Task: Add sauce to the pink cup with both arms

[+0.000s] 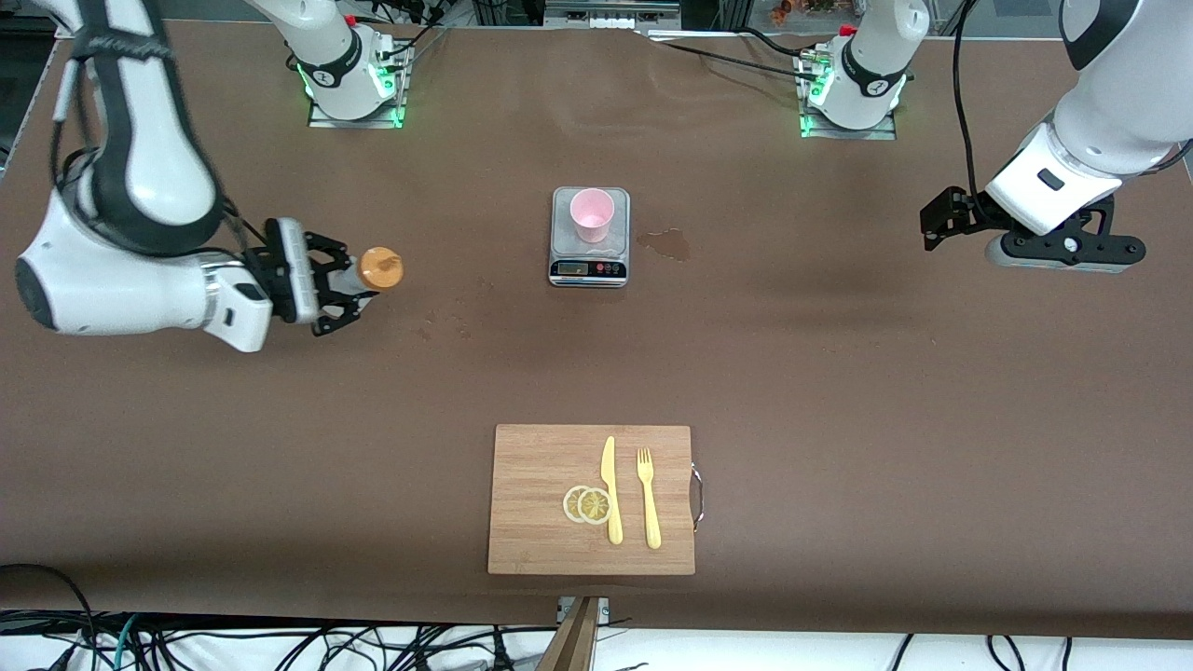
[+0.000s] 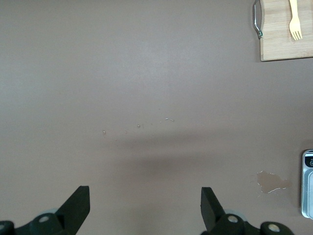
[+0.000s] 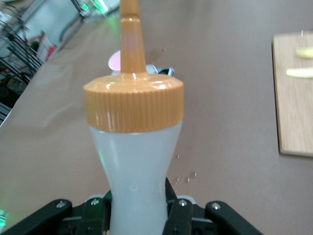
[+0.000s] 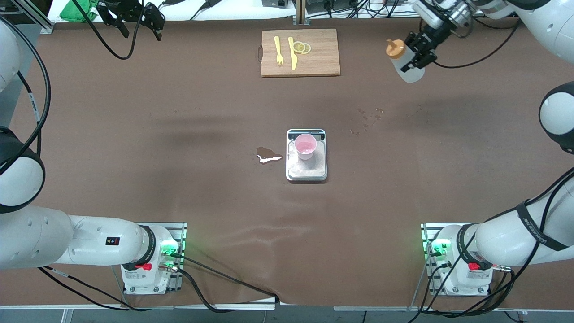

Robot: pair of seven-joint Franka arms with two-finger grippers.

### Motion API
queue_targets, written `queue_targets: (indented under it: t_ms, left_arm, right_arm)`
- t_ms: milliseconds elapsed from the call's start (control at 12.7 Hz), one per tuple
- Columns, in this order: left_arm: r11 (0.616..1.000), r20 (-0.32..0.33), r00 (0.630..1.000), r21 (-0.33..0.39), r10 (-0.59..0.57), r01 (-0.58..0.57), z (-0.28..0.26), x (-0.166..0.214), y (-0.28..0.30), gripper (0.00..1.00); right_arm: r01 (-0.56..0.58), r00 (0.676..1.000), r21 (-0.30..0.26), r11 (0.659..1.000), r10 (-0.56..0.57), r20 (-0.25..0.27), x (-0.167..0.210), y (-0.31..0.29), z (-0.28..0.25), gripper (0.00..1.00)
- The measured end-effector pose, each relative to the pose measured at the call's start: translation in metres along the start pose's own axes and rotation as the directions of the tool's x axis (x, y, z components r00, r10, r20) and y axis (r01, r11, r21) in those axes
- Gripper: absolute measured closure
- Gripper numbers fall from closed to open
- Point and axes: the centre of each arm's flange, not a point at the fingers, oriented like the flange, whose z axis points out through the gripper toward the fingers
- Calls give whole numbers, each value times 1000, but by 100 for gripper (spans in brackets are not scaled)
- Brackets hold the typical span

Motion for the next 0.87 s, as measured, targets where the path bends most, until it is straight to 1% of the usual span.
queue_targets:
  t_ms: [158, 394, 473, 631, 868]
  left_arm:
    - [1000, 0, 1000, 0, 0, 0, 0, 0, 0, 0]
    - [1000, 0, 1000, 0, 0, 0, 0, 0, 0, 0]
    - [1000, 0, 1000, 0, 0, 0, 0, 0, 0, 0]
    - [1000, 0, 1000, 0, 0, 0, 0, 0, 0, 0]
    - [1000, 0, 1000, 0, 0, 0, 0, 0, 0, 0]
  right_arm:
    - [89, 988, -14, 996, -90, -128, -69, 0, 10, 70]
    - [183, 943, -16, 983, -180, -280, -150, -3, 46, 70]
    - [211, 927, -19, 977, -206, -314, -171, -5, 60, 70]
    - [243, 904, -21, 970, -234, -357, -205, -9, 82, 70]
    - [226, 889, -11, 974, -211, -407, -245, -22, 104, 70]
